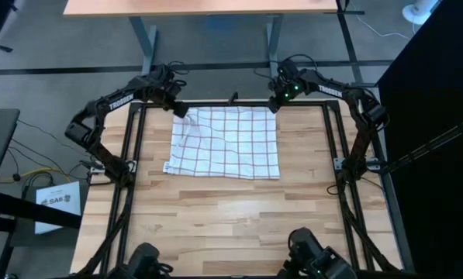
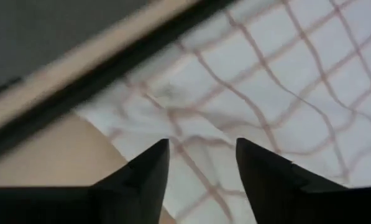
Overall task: Roll towel
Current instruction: Roll the white squared towel
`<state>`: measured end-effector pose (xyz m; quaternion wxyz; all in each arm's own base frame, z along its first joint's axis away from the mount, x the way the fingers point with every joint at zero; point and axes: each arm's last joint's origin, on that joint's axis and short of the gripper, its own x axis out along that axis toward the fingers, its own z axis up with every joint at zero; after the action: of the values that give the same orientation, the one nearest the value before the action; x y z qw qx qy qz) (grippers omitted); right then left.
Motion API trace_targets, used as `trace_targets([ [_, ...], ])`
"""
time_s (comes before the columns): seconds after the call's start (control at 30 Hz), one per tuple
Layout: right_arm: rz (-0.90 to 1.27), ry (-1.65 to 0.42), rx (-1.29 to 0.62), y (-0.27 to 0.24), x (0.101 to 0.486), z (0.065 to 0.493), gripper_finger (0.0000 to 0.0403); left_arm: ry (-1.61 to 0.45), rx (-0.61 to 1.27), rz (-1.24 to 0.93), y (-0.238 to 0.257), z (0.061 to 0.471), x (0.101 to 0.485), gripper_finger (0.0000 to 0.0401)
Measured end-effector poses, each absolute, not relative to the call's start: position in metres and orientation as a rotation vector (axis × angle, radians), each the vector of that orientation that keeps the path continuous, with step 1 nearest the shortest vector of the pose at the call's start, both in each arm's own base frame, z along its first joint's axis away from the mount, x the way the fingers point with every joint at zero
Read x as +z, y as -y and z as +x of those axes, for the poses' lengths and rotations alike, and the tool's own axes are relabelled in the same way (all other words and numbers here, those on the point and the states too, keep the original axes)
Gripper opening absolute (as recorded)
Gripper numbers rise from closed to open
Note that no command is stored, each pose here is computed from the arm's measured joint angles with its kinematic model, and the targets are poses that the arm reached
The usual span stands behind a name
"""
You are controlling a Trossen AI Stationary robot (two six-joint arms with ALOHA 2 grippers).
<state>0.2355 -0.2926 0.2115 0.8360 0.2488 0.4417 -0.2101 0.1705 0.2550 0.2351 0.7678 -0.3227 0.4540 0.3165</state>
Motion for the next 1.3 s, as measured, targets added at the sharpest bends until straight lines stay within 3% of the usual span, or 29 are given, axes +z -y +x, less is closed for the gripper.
trace_targets([
  [0.2, 0.466, -0.945, -0.393, 0.284, 0.212, 0.246, 0.0134, -1.120, 0.803, -0.647, -0.225, 0.198, 0.234, 0.0169],
  [0.4, 0.452, -0.941, -0.383, 0.282, 0.212, 0.250, 0.0134, -1.107, 0.875, -0.673, -0.215, 0.209, 0.233, 0.0165],
  [1.17, 0.436, -0.968, -0.371, 0.284, 0.211, 0.244, 0.0134, -1.232, 0.857, -0.700, -0.213, 0.245, 0.171, 0.0164],
  [1.3, 0.425, -0.984, -0.355, 0.283, 0.211, 0.243, 0.0134, -1.263, 0.910, -0.638, -0.215, 0.241, 0.172, 0.0140],
])
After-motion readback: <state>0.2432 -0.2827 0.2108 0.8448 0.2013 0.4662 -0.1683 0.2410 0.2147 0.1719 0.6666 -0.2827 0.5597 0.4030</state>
